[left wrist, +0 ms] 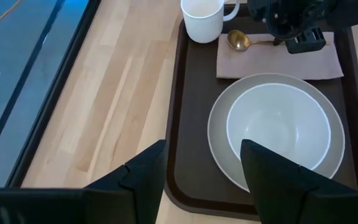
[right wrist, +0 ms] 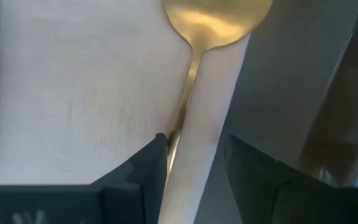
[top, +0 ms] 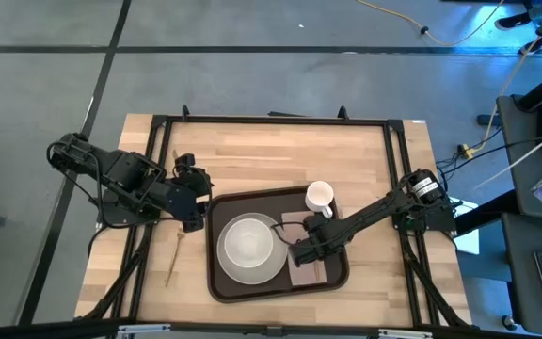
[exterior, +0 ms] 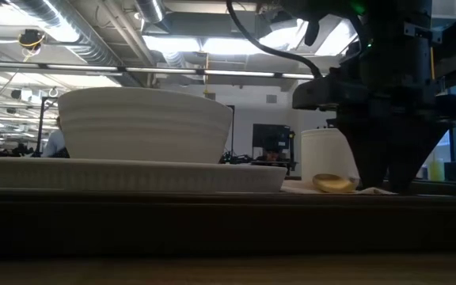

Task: Set up tray
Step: Put the golden spoon on top of the brown napkin on the brown serving tray, then put the golden fork to the right of the golden spoon on the brown serving tray

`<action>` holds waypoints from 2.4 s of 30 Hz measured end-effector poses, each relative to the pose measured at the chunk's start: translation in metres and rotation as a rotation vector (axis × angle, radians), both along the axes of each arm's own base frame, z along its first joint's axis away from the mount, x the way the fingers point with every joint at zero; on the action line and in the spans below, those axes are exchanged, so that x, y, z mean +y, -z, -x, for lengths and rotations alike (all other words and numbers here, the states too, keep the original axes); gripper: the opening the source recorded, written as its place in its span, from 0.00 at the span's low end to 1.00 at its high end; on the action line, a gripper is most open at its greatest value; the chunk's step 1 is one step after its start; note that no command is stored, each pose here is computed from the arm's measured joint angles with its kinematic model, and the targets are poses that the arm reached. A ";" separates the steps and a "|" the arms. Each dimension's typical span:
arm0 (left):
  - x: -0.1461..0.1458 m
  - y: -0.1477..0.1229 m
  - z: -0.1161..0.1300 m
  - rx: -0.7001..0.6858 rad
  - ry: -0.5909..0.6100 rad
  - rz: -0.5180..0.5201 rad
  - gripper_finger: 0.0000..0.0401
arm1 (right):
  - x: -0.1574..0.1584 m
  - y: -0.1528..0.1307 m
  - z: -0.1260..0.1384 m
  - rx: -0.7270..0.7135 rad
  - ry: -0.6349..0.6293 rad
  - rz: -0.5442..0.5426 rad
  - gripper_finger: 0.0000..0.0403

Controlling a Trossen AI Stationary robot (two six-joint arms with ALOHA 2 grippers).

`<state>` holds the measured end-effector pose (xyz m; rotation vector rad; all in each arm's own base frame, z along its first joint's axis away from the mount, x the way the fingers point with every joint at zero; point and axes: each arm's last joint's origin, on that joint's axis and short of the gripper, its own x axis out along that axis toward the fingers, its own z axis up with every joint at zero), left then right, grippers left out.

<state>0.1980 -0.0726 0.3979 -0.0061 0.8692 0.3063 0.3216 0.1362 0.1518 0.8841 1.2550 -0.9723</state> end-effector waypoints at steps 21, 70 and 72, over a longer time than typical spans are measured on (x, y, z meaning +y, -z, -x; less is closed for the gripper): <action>0.000 0.000 0.000 -0.001 -0.005 0.007 0.49 | 0.000 0.000 0.000 0.005 -0.086 0.020 0.39; -0.127 0.177 0.008 0.418 -1.230 0.346 0.49 | -0.020 -0.266 0.126 -0.448 -0.809 0.322 0.39; -0.128 0.179 0.010 0.412 -1.239 0.340 0.49 | -0.019 -0.267 0.125 -0.457 -0.831 0.328 0.39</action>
